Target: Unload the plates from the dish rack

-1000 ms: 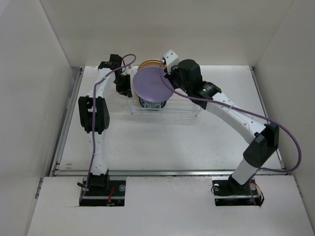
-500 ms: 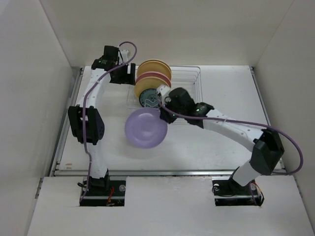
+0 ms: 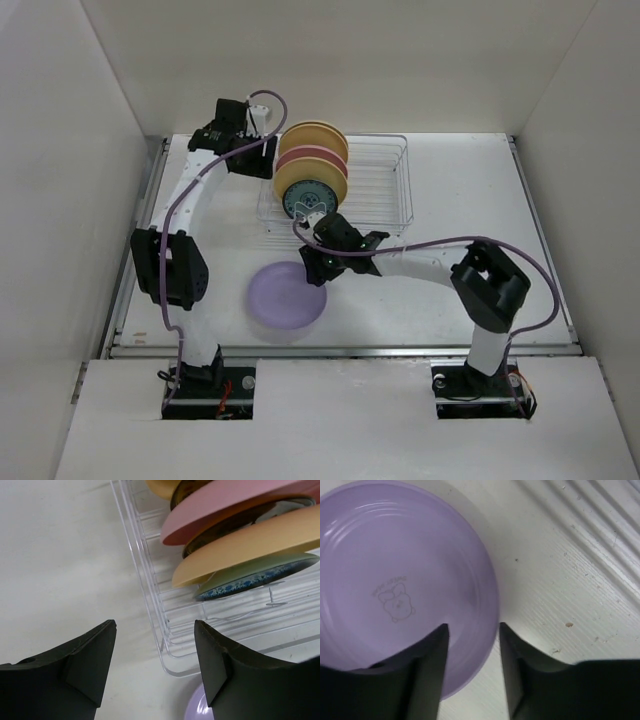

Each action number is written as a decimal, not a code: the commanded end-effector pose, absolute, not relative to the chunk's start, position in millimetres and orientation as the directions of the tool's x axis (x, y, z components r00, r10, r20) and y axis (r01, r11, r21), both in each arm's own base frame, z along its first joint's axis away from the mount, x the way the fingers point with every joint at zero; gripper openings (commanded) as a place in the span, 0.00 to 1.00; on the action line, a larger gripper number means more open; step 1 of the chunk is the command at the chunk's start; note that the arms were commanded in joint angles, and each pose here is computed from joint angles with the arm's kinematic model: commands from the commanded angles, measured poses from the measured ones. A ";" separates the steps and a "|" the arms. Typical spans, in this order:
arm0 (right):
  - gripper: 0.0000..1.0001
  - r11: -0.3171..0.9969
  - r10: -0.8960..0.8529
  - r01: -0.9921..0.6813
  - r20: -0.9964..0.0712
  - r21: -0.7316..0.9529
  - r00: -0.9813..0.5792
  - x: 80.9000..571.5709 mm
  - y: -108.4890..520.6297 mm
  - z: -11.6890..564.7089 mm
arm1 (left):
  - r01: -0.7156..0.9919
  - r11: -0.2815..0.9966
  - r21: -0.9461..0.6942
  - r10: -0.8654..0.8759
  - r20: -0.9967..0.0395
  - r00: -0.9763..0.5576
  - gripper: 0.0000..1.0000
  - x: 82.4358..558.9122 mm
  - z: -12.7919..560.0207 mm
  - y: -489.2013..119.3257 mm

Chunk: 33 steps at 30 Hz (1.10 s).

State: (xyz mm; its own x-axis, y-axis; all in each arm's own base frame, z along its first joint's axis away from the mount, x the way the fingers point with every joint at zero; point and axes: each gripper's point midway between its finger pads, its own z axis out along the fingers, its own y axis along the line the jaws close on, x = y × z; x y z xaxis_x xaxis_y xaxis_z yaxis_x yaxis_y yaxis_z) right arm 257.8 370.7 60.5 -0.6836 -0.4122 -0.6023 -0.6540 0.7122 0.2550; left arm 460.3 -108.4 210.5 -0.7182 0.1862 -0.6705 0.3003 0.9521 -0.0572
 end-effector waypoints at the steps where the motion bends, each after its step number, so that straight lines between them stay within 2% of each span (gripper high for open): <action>1: 0.54 0.697 -0.312 -0.654 -0.697 0.295 -0.646 270.8 393.4 91.4 | 0.337 0.941 -0.030 0.216 -0.714 -0.666 0.60 448.4 236.2 -116.2; 4: 0.64 0.681 -0.270 -0.671 -0.753 0.292 -0.601 271.7 390.9 131.5 | 0.322 0.947 -0.019 0.221 -0.688 -0.691 0.59 439.5 231.8 -110.4; 7: 0.69 0.677 -0.202 -0.691 -0.838 0.254 -0.506 277.6 382.3 194.9 | 0.313 0.950 0.021 0.244 -0.677 -0.695 0.59 430.0 232.1 -100.8; 11: 0.70 0.710 -0.178 -0.686 -0.903 0.157 -0.390 303.1 375.1 238.5 | 0.324 0.945 0.051 0.272 -0.675 -0.686 0.59 418.8 233.8 -94.6; 12: 0.68 0.731 -0.172 -0.669 -0.912 0.136 -0.373 319.4 371.9 250.6 | 0.324 0.945 0.051 0.272 -0.675 -0.686 0.59 414.9 237.1 -93.7; 15: 0.60 0.764 -0.248 -0.641 -0.886 0.068 -0.391 360.8 372.7 224.0 | 0.373 0.926 0.056 0.319 -0.644 -0.695 0.59 404.9 231.7 -97.8; 16: 0.60 0.775 -0.240 -0.629 -0.891 0.063 -0.385 380.6 369.3 234.8 | 0.408 0.911 0.064 0.354 -0.630 -0.691 0.59 399.2 229.6 -106.1; 17: 0.60 0.783 -0.271 -0.621 -0.870 0.049 -0.411 393.9 371.3 212.6 | 0.434 0.898 0.066 0.386 -0.592 -0.708 0.59 388.6 220.4 -107.8; 19: 0.60 0.799 -0.276 -0.601 -0.876 0.020 -0.396 418.9 366.6 216.9 | 0.467 0.880 0.084 0.433 -0.545 -0.718 0.59 377.7 208.4 -109.5; 23: 0.67 0.826 -0.309 -0.562 -0.871 -0.048 -0.381 444.6 364.9 204.5 | 0.488 0.868 0.096 0.473 -0.459 -0.752 0.59 359.4 173.3 -111.2; 26: 0.71 0.835 -0.332 -0.544 -0.864 -0.082 -0.378 453.0 363.5 193.2 | 0.449 0.885 0.120 0.451 -0.462 -0.764 0.62 369.7 163.8 -112.7; 31: 0.71 0.836 -0.353 -0.539 -0.854 -0.104 -0.382 465.9 359.2 177.3 | 0.389 0.915 0.102 0.393 -0.430 -0.812 0.62 389.9 156.7 -119.2; 33: 0.68 0.828 -0.355 -0.552 -0.856 -0.100 -0.376 470.7 360.0 174.9 | 0.373 0.924 0.085 0.373 -0.416 -0.829 0.62 397.2 149.7 -120.4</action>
